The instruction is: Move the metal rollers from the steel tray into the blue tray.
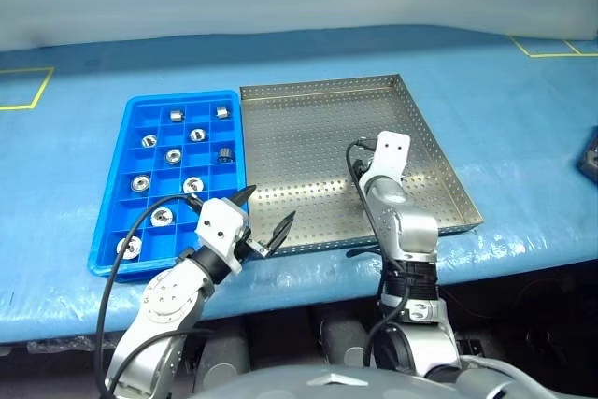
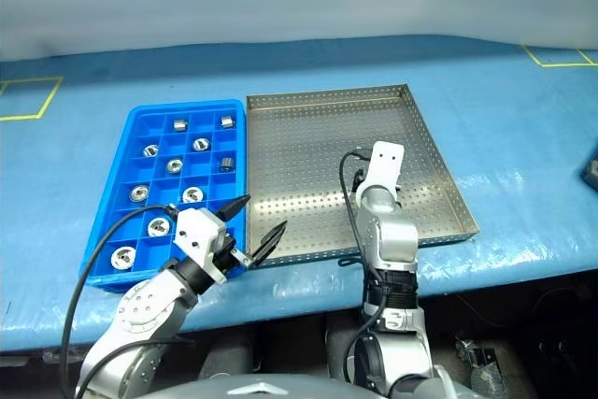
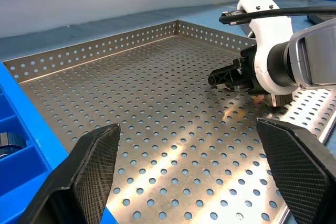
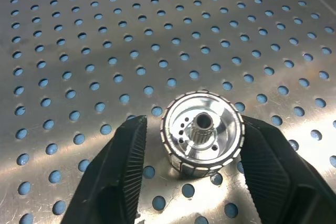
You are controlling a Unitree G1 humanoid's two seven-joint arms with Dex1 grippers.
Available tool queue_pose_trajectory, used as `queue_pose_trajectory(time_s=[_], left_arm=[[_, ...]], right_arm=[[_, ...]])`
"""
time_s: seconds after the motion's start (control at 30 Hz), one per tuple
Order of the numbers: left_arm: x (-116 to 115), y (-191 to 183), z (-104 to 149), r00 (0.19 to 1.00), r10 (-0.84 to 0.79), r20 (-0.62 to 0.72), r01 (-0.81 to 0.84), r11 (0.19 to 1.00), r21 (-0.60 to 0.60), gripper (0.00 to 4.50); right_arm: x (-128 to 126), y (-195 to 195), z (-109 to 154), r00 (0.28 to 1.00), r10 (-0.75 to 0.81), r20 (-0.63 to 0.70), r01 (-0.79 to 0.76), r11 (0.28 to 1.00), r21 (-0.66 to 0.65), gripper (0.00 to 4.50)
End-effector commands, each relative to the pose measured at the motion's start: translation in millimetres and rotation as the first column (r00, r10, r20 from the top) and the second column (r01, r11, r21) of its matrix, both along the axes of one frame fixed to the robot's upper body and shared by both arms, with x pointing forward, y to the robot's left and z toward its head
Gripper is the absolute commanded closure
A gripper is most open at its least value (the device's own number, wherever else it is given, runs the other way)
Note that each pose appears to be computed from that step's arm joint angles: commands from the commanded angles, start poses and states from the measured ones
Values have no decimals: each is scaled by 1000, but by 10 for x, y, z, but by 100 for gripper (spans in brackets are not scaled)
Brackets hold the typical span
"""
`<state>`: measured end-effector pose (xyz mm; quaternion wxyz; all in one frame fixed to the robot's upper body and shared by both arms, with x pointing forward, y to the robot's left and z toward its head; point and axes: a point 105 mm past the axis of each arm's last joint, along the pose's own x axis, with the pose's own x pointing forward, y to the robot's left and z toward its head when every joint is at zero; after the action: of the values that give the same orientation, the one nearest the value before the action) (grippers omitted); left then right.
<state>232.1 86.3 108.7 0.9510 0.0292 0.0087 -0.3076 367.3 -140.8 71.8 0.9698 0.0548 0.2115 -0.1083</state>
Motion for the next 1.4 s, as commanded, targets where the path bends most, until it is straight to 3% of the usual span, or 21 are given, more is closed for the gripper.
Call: queue_pose_trajectory(time_s=[0.03,0.2,0.3,0.53,0.67,0.93,1.13,1.4], left_arm=[[-11,15,95,999,11,39,-10,1000,-20,0],[-16,45,102,998,33,44,-32,999,-21,0],[-15,91,118,996,65,53,-64,998,-29,0],[-49,274,106,984,163,71,-164,987,0,0],[-119,400,74,971,227,70,-229,973,23,0],[-243,514,56,952,302,56,-303,953,25,0],[-287,484,27,952,303,41,-304,953,20,0],[-296,431,-17,960,279,26,-280,959,31,0]], right_arm=[[44,51,119,999,18,39,-18,1000,-8,281],[94,262,292,987,122,109,-121,992,-17,281],[123,538,493,946,267,183,-267,963,-23,281],[51,1225,835,754,598,271,-609,791,-51,281],[-72,1574,909,611,744,271,-749,654,-109,281],[-372,1997,888,382,898,217,-903,413,-121,281],[-611,2119,598,206,978,43,-961,211,-180,281],[-679,1996,333,159,982,-105,-972,137,-193,281]])
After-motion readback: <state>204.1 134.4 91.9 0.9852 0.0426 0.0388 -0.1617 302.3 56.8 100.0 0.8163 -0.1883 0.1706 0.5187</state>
